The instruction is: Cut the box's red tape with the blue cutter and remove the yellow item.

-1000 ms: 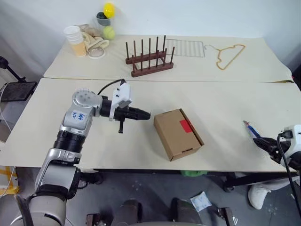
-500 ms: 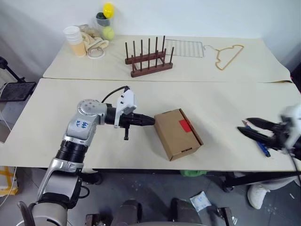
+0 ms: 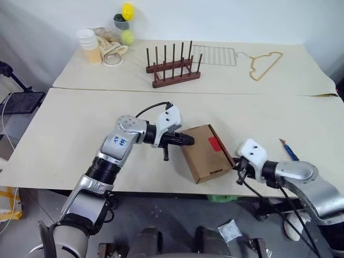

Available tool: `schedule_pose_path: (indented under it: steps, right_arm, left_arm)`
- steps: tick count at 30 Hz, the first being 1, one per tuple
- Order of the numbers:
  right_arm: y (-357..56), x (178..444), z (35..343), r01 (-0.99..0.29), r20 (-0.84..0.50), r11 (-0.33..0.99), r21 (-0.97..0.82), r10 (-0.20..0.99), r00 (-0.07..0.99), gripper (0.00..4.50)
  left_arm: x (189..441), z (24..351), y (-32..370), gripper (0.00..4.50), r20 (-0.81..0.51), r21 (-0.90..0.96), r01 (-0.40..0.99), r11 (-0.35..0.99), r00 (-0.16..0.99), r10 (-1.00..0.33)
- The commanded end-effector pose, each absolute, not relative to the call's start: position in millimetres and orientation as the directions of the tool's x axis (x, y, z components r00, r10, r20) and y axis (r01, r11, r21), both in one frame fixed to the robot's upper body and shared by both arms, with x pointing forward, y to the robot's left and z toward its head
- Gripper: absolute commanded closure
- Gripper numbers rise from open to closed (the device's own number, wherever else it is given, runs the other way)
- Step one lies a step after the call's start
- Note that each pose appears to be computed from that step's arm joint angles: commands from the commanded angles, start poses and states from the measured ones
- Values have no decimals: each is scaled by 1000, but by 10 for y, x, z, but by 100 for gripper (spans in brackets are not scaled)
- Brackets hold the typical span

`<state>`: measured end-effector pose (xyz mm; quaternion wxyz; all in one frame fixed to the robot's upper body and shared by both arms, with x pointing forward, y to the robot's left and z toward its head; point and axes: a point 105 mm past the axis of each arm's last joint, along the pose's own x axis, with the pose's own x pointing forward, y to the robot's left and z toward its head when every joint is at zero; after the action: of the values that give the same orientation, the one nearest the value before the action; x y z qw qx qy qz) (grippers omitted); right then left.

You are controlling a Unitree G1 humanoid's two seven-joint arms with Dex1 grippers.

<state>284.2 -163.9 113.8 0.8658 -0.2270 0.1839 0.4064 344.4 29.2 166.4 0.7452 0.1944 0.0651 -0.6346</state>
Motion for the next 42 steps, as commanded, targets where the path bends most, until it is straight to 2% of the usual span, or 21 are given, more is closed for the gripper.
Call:
schedule_pose_path:
  steps: [1,7,9,11,13,18,26,34,36,38,40,42]
  right_arm:
    - [-1503,2780,1242,-798,-492,548,-250,638,592,446]
    - [-1568,2814,1233,-758,-497,598,-260,590,637,446]
    - [-1595,2816,1225,-752,-501,604,-262,581,641,446]
    - [-1628,2903,1255,-716,-480,632,-297,549,684,446]
    - [-1616,2944,1263,-703,-469,642,-306,541,698,446]
    - [-1435,2878,1235,-742,-477,619,-256,587,654,446]
    - [-1340,2769,1172,-764,-518,612,-207,594,616,446]
    - [-1296,2634,1126,-791,-557,598,-127,617,556,446]
    - [-1346,2691,1154,-761,-541,629,-158,590,599,446]
    - [-1535,2727,1220,-717,-543,673,-184,538,645,446]
    - [-1654,2671,1285,-706,-557,693,-147,532,638,446]
    - [-1696,2577,1465,-691,-525,723,-17,582,622,411]
  left_arm:
    - [3514,1809,384,450,-289,238,954,181,248,-925]
    - [3499,2189,748,450,-134,218,952,215,248,-960]
    - [3555,2043,1008,450,-264,204,947,247,297,-918]
    - [3529,1681,1183,450,-435,157,952,263,306,-847]
    - [3477,1514,1130,450,-462,111,956,272,292,-837]
    - [3447,1402,892,450,-414,66,948,311,310,-856]
    - [3340,1330,700,450,-386,22,957,290,276,-880]
    - [3361,1345,657,450,-380,31,956,291,281,-881]
    - [3364,1349,649,450,-382,32,957,288,278,-881]
    - [3338,1373,696,450,-400,28,966,257,246,-883]
    - [3308,1421,787,450,-421,36,977,211,207,-883]
    - [3294,1560,964,450,-426,88,987,135,160,-891]
